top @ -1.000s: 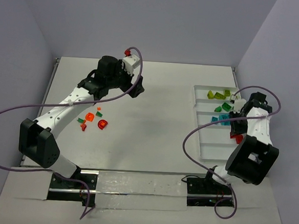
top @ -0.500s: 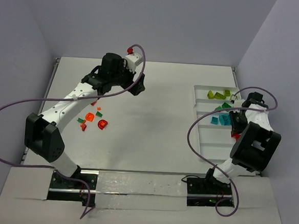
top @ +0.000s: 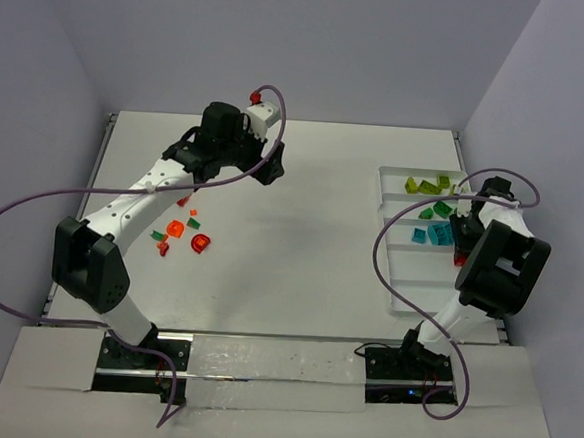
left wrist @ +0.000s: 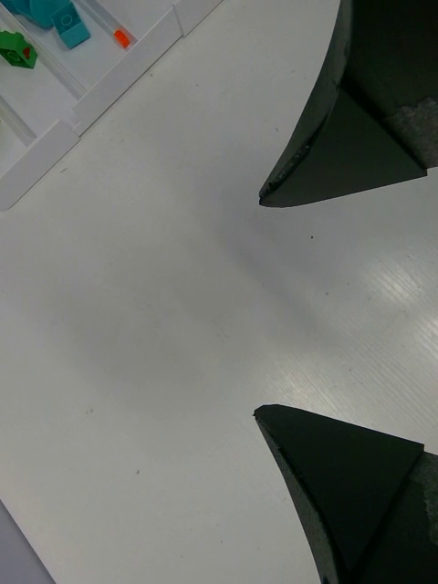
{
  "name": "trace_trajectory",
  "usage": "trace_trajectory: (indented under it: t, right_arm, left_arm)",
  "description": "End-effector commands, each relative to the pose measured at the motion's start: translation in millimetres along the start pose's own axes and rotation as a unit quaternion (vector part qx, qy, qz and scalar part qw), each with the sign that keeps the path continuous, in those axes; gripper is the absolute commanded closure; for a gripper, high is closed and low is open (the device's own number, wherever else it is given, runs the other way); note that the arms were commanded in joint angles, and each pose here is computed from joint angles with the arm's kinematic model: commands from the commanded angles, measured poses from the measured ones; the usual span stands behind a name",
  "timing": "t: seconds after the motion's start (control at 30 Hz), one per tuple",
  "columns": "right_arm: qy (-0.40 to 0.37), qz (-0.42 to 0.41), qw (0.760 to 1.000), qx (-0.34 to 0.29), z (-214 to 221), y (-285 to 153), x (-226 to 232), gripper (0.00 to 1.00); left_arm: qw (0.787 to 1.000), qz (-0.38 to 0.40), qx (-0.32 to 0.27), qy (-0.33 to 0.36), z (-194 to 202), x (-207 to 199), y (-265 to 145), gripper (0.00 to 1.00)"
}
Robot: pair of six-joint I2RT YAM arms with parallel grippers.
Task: Sort the legos into containers by color
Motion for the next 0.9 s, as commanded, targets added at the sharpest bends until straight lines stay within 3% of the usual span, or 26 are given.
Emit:
trace_trajectory:
  t: [0.0, 0.17, 0.37, 0.4, 0.6, 0.77, 0.87]
  right_arm:
    - [0.022, 0.014, 0.999, -0.027, -21, -6, -11, 1.00]
    - [0.033, 0.019, 0.999, -0.023, -22, -4, -14, 0.98]
    - [0.033, 0.024, 0.999, -0.018, -21, -4, -17, 0.75]
    - [0.032, 0.026, 0.999, -0.019, -22, -4, -18, 0.68]
    - [0.028, 0.034, 0.999, -0.023, -23, -8, -22, 0.59]
    - [0.023, 0.040, 0.999, -0.026, -23, -14, -24, 0.45]
    - [0.022, 0.042, 0.998, -0.029, -23, -18, -25, 0.44]
  left_arm:
    - [1.000, -0.013, -0.022, 0.000, -21, 8, -3, 0.01]
    - [1.000, -0.011, -0.024, 0.003, -22, 9, -1, 0.01]
    - [1.000, -0.009, -0.023, 0.005, -21, 9, 1, 0.01]
    - [1.000, -0.009, -0.023, 0.004, -21, 8, 2, 0.01]
    - [1.000, -0.009, -0.027, 0.006, -22, 8, 1, 0.01]
    - [0.999, -0.014, -0.035, 0.004, -25, 9, -2, 0.01]
    - [0.999, -0.013, -0.034, 0.002, -25, 8, -4, 0.01]
Point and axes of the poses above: each gripper's point midway between its finger pads, its own y axis out along the fingers, its own x axis along the line the jaws close on, z = x × y, the point moved 2 cm from there along -y, back along the fingers, and after that the axes turned 13 degrees about y, right-handed, at the moved point
